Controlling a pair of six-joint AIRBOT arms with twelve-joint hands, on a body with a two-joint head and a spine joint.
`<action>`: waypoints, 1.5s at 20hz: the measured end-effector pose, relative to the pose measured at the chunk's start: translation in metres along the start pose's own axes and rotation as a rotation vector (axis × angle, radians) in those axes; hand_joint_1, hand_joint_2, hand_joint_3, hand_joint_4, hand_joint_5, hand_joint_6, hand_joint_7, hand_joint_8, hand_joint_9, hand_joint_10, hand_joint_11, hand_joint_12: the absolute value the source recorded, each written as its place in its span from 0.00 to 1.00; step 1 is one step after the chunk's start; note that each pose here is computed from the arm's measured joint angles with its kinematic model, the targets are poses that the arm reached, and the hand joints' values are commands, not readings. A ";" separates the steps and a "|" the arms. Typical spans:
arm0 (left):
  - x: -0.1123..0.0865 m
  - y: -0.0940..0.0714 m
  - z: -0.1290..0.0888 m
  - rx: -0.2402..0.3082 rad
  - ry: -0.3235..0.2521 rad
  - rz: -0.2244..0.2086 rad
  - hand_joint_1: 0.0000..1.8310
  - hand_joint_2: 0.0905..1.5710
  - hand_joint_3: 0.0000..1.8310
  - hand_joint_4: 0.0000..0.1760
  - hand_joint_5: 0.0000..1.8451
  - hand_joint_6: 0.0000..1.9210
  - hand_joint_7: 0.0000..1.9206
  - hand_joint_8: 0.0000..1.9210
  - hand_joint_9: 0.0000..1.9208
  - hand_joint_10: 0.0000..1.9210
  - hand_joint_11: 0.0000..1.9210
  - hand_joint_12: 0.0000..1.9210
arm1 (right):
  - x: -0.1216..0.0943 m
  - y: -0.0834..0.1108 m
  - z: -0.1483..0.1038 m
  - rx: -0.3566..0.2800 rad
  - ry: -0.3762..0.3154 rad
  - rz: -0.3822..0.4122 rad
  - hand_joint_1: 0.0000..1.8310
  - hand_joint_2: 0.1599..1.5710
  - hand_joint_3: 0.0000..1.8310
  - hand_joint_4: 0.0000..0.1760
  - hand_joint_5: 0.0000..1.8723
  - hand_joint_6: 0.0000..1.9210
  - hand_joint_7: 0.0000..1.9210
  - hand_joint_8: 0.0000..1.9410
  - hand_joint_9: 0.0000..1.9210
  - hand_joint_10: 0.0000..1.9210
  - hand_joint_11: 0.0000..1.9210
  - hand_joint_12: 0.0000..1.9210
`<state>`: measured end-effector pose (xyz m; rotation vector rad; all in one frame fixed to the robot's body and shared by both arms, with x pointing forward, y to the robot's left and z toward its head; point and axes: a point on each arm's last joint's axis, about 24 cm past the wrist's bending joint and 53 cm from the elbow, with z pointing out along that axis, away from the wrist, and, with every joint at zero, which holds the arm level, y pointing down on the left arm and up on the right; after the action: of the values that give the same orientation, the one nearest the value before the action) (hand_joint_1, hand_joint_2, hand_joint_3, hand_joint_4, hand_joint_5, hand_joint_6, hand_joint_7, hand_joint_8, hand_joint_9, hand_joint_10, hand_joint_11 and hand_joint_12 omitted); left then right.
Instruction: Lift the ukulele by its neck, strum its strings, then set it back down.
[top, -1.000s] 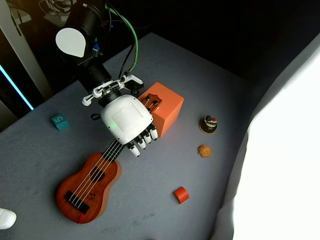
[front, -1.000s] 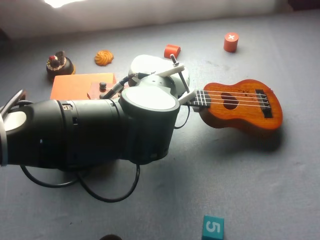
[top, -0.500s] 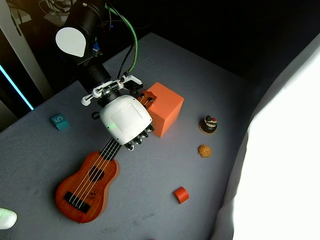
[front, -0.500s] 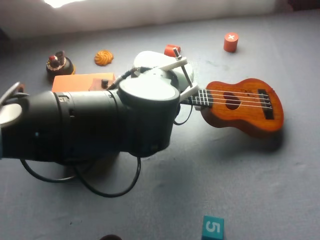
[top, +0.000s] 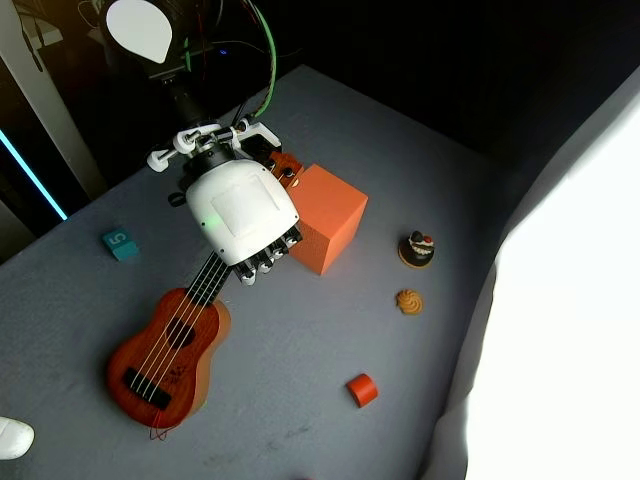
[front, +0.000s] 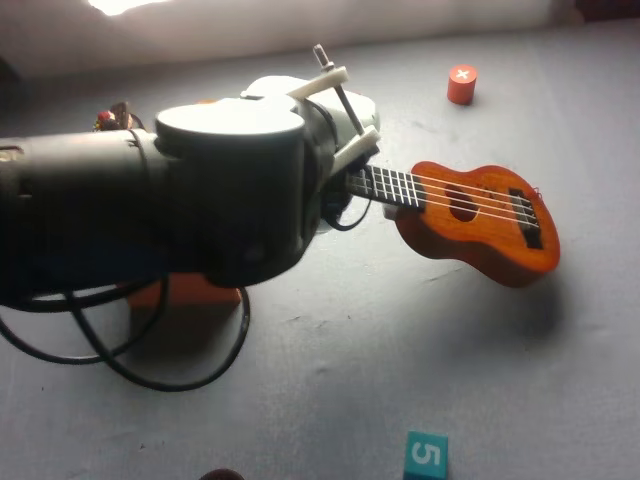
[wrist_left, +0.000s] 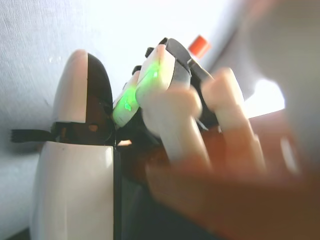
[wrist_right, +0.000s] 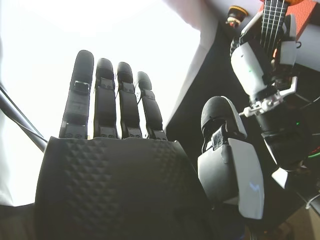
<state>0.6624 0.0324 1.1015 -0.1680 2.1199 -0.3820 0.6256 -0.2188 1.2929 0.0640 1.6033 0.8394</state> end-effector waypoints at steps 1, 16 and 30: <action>-0.003 0.000 -0.004 0.004 0.003 -0.008 0.81 0.76 0.00 0.00 0.70 1.00 0.70 1.00 0.74 1.00 0.75 1.00 | 0.003 0.004 -0.001 -0.032 0.018 -0.002 0.03 0.79 0.00 0.00 0.11 0.01 0.12 0.00 0.11 0.01 0.00 0.40; -0.032 -0.021 -0.038 0.110 0.030 -0.047 0.83 0.77 0.00 0.00 0.69 1.00 0.69 1.00 0.73 1.00 0.74 1.00 | 0.053 0.053 0.004 -0.251 0.247 0.239 0.04 0.79 0.00 0.00 0.10 0.00 0.11 0.00 0.09 0.00 0.00 0.38; -0.039 -0.023 -0.040 0.120 0.022 -0.057 0.83 0.76 0.00 0.00 0.69 1.00 0.67 1.00 0.72 1.00 0.74 1.00 | 0.096 0.042 0.021 -0.192 0.340 0.283 0.02 0.80 0.00 0.00 0.10 0.00 0.11 0.00 0.09 0.01 0.00 0.35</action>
<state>0.6498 0.0294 1.1601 -0.1553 2.1102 -0.5461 0.6037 -0.1313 1.2362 0.0118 1.8480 1.2739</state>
